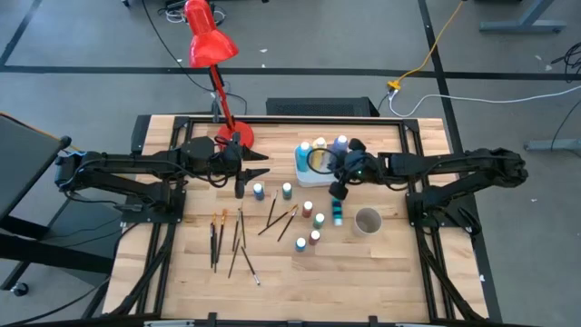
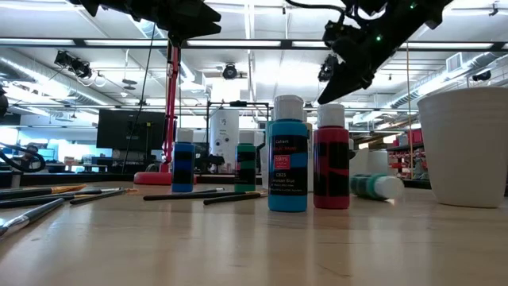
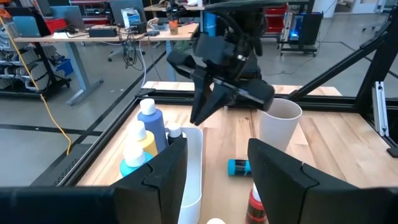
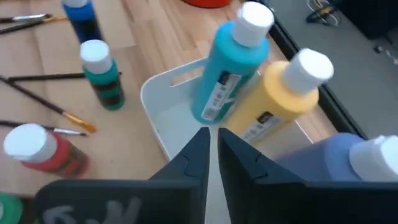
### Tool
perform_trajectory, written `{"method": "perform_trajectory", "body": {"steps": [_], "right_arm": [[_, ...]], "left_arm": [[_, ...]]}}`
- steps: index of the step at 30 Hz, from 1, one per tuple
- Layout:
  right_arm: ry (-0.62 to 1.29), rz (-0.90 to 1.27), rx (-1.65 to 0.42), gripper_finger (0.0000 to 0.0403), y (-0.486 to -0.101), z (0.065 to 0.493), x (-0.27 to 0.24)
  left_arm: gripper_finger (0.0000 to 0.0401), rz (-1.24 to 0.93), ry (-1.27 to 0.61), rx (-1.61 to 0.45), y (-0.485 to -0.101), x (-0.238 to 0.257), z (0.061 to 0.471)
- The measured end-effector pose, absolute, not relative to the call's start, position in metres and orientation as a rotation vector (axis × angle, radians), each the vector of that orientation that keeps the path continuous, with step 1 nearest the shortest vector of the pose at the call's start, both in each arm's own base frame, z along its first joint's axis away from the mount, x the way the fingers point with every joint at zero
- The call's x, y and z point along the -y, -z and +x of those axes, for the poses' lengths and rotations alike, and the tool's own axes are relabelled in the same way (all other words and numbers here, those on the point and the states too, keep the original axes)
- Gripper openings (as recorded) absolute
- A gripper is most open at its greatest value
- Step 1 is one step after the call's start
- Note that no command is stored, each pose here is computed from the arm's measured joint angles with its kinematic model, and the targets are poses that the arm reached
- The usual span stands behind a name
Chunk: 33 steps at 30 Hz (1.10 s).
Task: Pick & Place Paint Supplies
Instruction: Put the green matte acrylic craft paint into the white bin
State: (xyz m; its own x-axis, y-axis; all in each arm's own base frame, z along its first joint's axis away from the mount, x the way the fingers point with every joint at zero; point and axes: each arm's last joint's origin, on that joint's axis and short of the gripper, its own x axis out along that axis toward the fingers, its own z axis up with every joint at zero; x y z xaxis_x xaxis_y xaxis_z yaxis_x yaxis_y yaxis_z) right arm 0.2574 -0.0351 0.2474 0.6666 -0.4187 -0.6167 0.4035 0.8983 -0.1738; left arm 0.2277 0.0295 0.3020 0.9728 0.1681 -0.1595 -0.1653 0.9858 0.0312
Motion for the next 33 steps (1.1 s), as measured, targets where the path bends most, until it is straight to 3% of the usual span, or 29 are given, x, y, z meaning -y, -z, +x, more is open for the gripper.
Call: {"method": "perform_trajectory", "body": {"steps": [7, 13, 16, 23, 33], "right_arm": [[0.272, -0.008, -0.69, 0.0089, -0.249, 0.261, 0.019], [0.07, -0.245, -0.722, 0.0155, -0.247, 0.261, -0.001], [0.038, -0.251, -0.724, 0.0178, -0.247, 0.26, -0.009], [-0.13, -0.182, -0.683, 0.0207, -0.245, 0.264, -0.036], [-0.091, -0.088, -0.774, 0.0235, -0.213, 0.284, -0.044]], "left_arm": [[0.0178, 0.017, -0.168, -0.162, -0.302, -0.029, 0.228], [0.0178, 0.017, -0.168, -0.162, -0.302, -0.029, 0.228], [0.0178, 0.001, -0.17, -0.164, -0.301, -0.03, 0.229], [0.0178, 0.0, -0.166, -0.183, -0.297, -0.03, 0.233], [0.0178, -0.01, -0.167, -0.185, -0.293, -0.031, 0.239]]}}
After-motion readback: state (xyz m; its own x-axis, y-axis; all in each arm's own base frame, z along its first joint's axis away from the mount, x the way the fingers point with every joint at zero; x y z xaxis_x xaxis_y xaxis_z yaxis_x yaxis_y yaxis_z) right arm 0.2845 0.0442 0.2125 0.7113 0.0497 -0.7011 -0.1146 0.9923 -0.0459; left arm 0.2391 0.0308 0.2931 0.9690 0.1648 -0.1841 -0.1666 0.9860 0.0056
